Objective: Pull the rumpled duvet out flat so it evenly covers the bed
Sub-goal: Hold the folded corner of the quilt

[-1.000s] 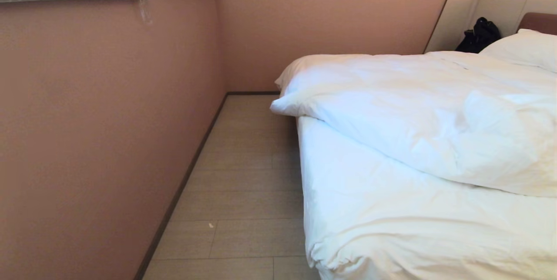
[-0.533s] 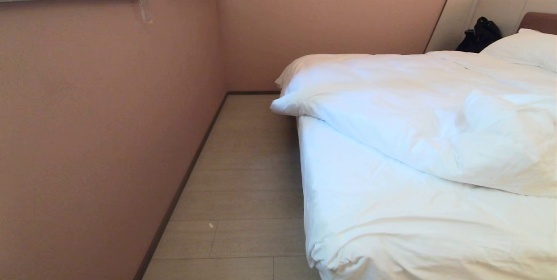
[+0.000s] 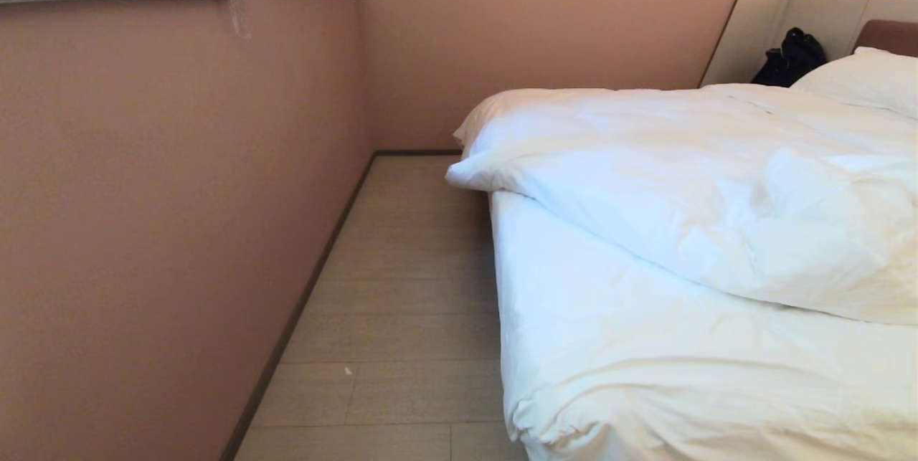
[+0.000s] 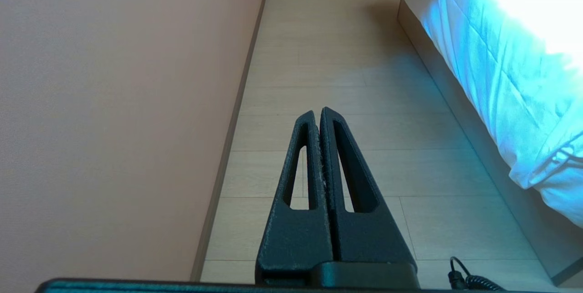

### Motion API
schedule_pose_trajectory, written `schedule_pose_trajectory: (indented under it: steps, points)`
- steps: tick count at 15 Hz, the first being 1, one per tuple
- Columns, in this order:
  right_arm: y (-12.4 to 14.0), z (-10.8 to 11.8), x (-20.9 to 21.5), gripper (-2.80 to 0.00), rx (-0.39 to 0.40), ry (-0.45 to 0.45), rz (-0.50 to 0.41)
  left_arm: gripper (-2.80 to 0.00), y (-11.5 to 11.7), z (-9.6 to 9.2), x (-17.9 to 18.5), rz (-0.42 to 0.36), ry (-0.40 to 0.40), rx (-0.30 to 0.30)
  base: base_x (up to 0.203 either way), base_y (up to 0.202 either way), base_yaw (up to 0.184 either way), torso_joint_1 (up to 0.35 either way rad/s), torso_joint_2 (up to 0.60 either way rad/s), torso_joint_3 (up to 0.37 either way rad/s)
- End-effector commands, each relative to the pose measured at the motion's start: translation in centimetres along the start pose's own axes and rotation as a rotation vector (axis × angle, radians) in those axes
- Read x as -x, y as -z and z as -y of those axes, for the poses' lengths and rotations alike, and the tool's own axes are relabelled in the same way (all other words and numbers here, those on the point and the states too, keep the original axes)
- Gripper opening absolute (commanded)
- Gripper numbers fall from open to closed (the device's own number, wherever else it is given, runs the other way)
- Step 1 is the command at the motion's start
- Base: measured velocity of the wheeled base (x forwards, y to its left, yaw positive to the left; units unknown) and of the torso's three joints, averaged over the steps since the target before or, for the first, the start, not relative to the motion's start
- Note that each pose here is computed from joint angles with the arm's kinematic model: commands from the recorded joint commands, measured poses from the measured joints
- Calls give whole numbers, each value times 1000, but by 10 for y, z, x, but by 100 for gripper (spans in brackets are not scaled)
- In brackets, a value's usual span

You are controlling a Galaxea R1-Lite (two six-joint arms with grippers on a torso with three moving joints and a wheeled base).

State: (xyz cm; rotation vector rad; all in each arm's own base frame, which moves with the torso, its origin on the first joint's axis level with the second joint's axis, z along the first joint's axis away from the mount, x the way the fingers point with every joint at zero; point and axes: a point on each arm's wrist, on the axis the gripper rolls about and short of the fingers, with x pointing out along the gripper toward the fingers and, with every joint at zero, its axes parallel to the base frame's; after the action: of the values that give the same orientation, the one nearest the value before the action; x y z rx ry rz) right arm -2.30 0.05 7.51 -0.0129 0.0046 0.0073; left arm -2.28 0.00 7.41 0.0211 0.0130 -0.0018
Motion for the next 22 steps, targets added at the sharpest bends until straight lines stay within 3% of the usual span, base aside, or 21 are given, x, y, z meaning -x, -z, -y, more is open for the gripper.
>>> schedule_pose_trajectory:
  steps: [1, 6, 22]
  points:
    - [0, 0, 0, -280, 1, 0, -1, -280, 0, 0, 0, -1, 0, 0, 0, 0, 0, 0, 0, 0]
    - [0, 0, 0, -280, 1, 0, -1, -280, 0, 0, 0, -1, 0, 1, 0, -19, 1, 0, 0, 1]
    - [0, 0, 0, -280, 1, 0, -1, -280, 0, 0, 0, 1, 0, 7, 0, -193, 0, 4, 1, 2]
